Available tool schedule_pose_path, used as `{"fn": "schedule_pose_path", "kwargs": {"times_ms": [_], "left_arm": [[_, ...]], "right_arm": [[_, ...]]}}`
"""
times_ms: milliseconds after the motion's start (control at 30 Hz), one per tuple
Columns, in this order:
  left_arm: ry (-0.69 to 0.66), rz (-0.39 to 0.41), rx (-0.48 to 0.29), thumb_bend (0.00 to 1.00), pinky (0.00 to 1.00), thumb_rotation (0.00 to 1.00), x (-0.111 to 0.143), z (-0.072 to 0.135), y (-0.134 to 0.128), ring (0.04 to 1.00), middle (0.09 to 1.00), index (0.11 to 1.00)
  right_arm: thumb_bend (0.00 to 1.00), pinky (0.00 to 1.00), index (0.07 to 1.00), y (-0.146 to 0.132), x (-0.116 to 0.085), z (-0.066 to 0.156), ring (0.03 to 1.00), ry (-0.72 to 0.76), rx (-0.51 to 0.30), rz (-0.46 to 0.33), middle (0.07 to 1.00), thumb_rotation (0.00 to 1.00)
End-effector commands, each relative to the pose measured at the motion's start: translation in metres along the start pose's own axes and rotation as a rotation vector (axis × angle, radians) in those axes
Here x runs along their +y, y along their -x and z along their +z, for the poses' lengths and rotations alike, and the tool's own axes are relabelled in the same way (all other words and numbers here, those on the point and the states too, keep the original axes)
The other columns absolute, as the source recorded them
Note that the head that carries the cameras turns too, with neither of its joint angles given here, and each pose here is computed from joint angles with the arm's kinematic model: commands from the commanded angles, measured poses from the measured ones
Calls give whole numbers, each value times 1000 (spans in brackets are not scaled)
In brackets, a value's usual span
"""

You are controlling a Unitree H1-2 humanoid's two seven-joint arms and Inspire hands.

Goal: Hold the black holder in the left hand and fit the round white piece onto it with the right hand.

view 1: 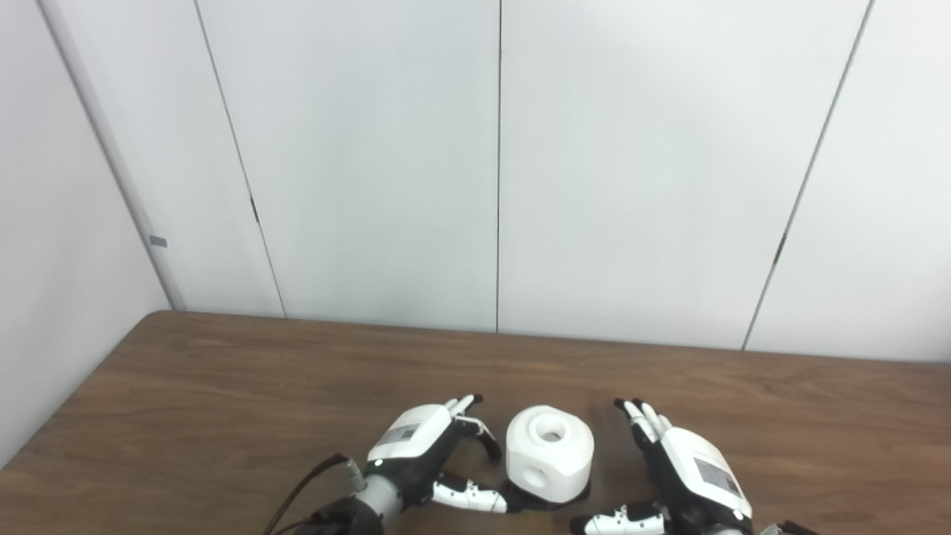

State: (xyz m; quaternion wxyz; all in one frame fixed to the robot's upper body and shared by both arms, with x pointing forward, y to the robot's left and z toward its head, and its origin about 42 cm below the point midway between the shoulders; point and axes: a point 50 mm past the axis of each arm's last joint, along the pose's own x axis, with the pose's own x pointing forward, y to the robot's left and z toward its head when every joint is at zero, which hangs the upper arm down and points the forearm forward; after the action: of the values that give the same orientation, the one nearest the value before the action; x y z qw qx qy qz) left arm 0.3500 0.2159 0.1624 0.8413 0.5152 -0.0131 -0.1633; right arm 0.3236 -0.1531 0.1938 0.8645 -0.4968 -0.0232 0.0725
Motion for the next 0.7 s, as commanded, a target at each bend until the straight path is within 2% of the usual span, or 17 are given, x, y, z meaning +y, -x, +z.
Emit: {"fn": "schedule_pose_path", "kwargs": {"times_ms": [0,300,500,567,667], "left_arm": [[-39,6,82,1000,940,547,8,-20,9,1000,1000,1000],[5,32,95,1000,986,496,13,-28,26,1000,1000,1000],[18,77,119,1000,967,536,14,-38,44,1000,1000,1000],[44,118,119,1000,948,605,13,-41,50,1000,1000,1000],[203,194,85,1000,993,858,13,-48,61,1000,1000,1000]], "right_arm": [[1000,750,975,1,-17,5,993,-8,-29,-67,1000,411],[1000,763,976,8,-20,-13,1000,-7,10,-76,1000,403],[1000,796,976,17,-26,-36,1000,-9,50,-96,1000,446],[1000,838,980,22,-29,-44,1000,-15,73,-99,1000,461],[1000,914,985,30,-34,-58,1000,-57,99,-109,1000,468]]}}
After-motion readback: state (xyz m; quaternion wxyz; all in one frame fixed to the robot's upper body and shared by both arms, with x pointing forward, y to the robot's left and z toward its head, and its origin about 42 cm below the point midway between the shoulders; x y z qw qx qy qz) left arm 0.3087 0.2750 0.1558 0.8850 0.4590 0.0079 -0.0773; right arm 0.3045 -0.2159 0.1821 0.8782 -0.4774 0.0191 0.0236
